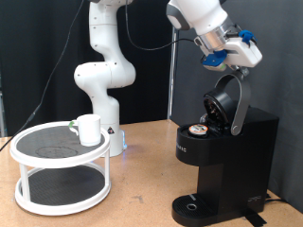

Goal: Make a cup of coffee with the keurig machine

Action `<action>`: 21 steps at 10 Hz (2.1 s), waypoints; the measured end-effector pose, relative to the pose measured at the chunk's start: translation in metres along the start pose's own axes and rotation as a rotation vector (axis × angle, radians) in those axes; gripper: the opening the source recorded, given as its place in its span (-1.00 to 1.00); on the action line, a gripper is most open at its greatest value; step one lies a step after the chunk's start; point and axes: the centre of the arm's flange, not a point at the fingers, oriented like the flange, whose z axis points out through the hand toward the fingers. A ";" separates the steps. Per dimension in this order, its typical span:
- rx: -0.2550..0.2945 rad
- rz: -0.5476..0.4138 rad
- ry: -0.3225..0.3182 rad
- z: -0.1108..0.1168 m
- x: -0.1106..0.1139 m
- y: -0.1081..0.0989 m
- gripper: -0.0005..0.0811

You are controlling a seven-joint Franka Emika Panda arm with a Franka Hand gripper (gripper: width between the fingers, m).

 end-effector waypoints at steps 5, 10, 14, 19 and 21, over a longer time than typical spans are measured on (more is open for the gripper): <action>0.061 0.003 0.032 -0.038 0.035 -0.025 -0.99; 0.169 0.047 0.183 -0.052 0.074 -0.060 -0.99; 0.245 0.174 0.246 -0.035 0.109 -0.094 -0.99; 0.265 0.246 0.248 -0.002 0.138 -0.133 -0.99; 0.251 0.243 0.231 -0.002 0.140 -0.136 -0.99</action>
